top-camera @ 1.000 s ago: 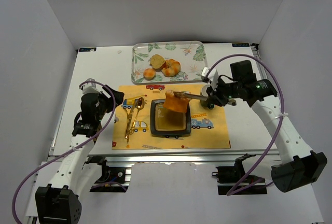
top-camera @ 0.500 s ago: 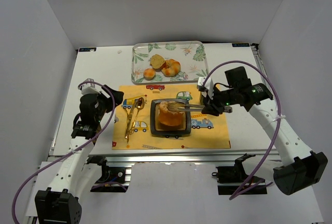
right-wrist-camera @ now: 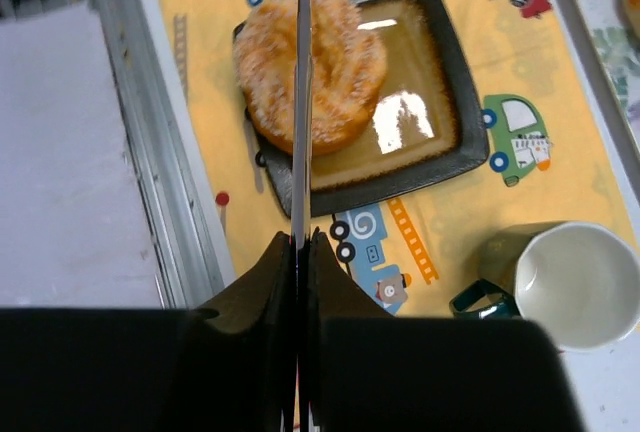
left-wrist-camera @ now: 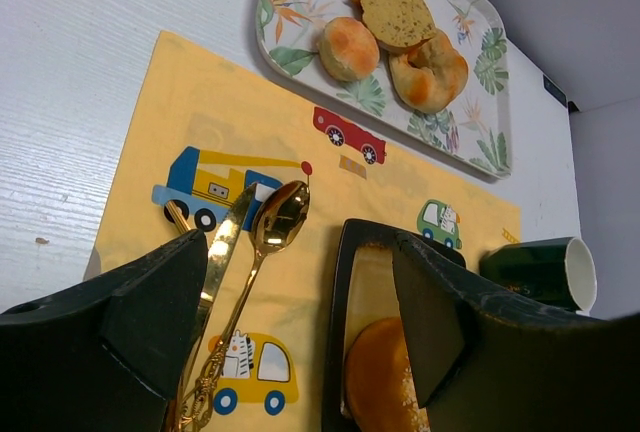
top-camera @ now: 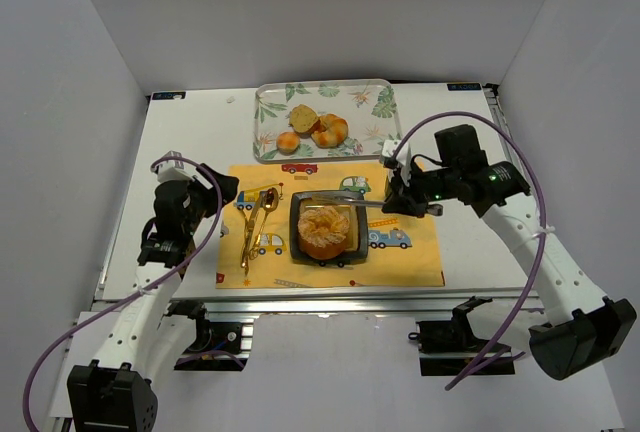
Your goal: Place the bread
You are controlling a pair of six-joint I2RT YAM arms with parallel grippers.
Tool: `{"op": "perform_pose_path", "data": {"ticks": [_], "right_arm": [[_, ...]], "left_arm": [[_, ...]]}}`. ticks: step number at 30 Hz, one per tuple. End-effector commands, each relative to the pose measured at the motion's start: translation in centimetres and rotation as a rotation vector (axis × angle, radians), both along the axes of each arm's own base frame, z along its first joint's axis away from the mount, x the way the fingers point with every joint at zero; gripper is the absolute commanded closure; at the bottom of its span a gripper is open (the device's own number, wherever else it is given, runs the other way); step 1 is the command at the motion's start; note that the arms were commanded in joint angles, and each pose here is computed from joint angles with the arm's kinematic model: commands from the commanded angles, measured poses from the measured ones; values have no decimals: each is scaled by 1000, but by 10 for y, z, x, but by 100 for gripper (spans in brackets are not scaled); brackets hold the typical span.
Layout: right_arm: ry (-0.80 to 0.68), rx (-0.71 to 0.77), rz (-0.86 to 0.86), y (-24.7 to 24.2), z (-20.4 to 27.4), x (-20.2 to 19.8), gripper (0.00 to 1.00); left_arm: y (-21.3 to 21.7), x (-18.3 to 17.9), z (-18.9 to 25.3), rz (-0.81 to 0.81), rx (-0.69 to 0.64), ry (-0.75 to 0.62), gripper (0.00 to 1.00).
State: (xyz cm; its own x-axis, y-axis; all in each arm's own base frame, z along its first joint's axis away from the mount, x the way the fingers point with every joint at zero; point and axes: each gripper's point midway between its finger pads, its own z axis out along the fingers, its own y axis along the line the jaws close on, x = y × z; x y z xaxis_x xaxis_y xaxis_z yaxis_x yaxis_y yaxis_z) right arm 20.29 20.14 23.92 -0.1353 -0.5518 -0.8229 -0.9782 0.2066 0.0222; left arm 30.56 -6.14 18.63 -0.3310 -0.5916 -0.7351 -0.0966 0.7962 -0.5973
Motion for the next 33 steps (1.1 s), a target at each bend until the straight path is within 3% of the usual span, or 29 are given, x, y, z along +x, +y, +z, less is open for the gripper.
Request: {"op": "perform_pose_path", "data": {"ticks": [1, 2, 4, 6, 7, 9, 11, 13, 14, 17, 19, 22, 26, 28, 33], "right_arm": [[-58, 95, -166, 5, 37, 38, 100], [-65, 117, -209, 2, 45, 49, 100], [-34, 169, -375, -20, 51, 87, 100], [-46, 198, -550, -48, 51, 129, 100], [-22, 214, -716, -82, 47, 151, 100], [-69, 183, -923, -128, 22, 185, 100], [-115, 145, -1078, -173, -2, 203, 100], [-129, 89, -1190, -207, -46, 213, 88], [-109, 81, -1203, -213, -60, 213, 86], [-36, 51, -1267, -234, -106, 217, 76], [17, 24, -1295, -244, -131, 219, 66], [47, -26, -1289, -251, -154, 216, 59], [68, -108, -1230, -254, -169, 209, 35], [87, -126, -1195, -254, -166, 198, 14], [-11, -114, -1200, -260, -105, 203, 11]], "left_arm": [[-4, 4, 13, -21, -9, -32, 17], [-6, 5, 17, -34, -14, -48, 17], [-16, 6, 16, -87, -33, -45, 33], [-25, 9, 19, -136, -50, -65, 62], [-34, 8, 15, -180, -80, -45, 89], [-46, 10, 22, -235, -112, -80, 95], [-55, 8, 16, -282, -118, -53, 87], [-63, 7, 16, -317, -89, -41, 69], [-66, 6, 9, -329, -83, -8, 52], [-82, -1, 3, -398, -69, 26, 34], [-96, -6, -3, -455, -48, 49, 31], [-112, -15, -13, -515, -28, 93, 30], [-128, -26, -24, -567, -32, 124, 28], [-134, -30, -26, -583, -27, 129, 27], [-143, -36, -28, -610, -13, 139, 26]]}}
